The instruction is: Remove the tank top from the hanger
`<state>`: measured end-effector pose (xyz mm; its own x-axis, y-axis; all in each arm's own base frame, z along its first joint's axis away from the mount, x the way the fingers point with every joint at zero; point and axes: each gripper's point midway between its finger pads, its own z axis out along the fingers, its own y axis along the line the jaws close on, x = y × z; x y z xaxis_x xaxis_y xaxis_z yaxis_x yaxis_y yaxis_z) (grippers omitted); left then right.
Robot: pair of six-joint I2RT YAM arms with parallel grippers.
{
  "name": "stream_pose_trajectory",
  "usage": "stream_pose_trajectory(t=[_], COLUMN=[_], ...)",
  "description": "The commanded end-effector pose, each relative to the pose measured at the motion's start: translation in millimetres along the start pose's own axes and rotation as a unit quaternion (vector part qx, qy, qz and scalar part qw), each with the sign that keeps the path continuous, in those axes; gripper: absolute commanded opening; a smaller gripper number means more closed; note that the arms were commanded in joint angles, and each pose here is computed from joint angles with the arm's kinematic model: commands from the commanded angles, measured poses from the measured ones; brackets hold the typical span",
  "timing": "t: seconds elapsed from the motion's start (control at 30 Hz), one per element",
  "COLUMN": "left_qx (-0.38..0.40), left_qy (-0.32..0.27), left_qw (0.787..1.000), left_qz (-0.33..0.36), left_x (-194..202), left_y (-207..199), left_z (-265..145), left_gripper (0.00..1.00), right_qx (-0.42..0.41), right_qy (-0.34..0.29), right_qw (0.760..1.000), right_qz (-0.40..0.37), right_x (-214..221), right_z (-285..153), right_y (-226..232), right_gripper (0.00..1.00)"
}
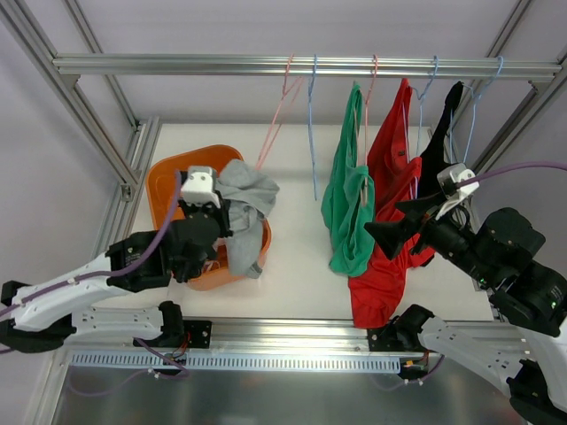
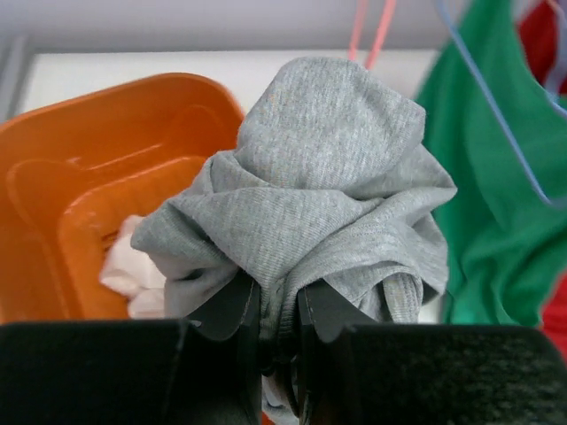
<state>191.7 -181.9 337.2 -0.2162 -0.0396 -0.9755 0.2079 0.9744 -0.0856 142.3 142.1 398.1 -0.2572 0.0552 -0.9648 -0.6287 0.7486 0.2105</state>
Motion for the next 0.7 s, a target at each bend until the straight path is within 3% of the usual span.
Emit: stream_pose_trajectory(t=[0.0, 0.2, 0.4, 0.67], left_qx=[-0.055, -0.125, -0.188, -0.207], left_qy=[-0.013, 0.013, 0.069, 0.117], left_qw=[0.998, 0.992, 0.977, 0.967], left_qz=[-0.024, -0.035, -0.069, -0.095], left_x=[-15.6, -4.1, 34.6, 81.7], left_y=[42.6, 80.4, 111.4, 118.3], left_z=[5.8, 31.3, 61.9, 71.5], left_gripper=[0.00, 0.00, 0.00, 0.00], right_qx=[-0.011, -0.022, -0.043, -0.039], right_qy=[-0.036, -0.038, -0.031, -0.019], right_qw=[0.999, 0.999, 0.999, 0.999], right_qz=[-0.002, 0.000, 0.003, -0.003], right_x=[-23.1, -26.3, -24.1, -16.6], right_z=[-3.5, 0.1, 9.1, 15.5], right_y=[5.8, 10.6, 18.8, 16.8], right_gripper=[1.00, 0.99, 1.00, 1.00])
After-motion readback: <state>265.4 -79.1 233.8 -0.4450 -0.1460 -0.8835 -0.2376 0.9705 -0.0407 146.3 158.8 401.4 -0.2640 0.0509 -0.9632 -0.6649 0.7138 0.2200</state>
